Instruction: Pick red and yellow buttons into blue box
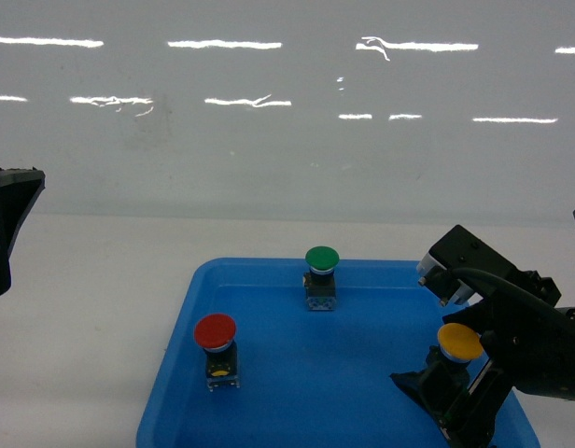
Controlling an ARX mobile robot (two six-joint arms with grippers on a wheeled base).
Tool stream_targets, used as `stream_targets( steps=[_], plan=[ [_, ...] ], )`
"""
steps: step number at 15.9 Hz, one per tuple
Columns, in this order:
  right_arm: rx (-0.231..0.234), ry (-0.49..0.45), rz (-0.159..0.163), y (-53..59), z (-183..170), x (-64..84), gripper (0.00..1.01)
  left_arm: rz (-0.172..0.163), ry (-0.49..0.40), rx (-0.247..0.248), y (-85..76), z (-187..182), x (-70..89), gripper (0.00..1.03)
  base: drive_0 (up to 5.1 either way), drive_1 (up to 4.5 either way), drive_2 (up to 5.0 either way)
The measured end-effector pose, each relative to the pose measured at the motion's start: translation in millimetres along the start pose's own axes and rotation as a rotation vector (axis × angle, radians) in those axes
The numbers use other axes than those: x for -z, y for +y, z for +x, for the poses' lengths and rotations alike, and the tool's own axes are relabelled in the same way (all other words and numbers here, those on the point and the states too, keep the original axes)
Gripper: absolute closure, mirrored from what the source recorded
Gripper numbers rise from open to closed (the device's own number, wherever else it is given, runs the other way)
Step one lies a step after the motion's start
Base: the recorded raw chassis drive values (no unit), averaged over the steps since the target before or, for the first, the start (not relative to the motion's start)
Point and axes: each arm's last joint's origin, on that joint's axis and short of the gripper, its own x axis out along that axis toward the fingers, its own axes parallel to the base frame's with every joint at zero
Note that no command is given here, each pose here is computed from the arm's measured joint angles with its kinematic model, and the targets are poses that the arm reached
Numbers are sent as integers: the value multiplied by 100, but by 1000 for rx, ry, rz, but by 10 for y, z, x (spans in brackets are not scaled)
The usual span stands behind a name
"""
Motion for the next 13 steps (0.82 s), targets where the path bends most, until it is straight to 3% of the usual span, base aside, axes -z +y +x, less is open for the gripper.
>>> stream_targets(
  steps=[3, 6, 8, 13],
  plan=[
    [15, -20, -30, -58, 44, -46, 3, 0, 1, 0, 0, 0, 1, 5, 0, 0, 0],
    [32, 32, 9, -194, 48, 163, 3, 0, 1, 0, 0, 0, 1, 5, 0, 0, 0],
    [29, 14, 28, -235, 17, 208, 3, 0, 1, 0, -1, 0, 2, 5, 0, 0, 0],
    [10, -16, 49, -109, 5, 278, 3, 0, 1, 0, 0, 0, 1, 5, 0, 0, 0]
  ],
)
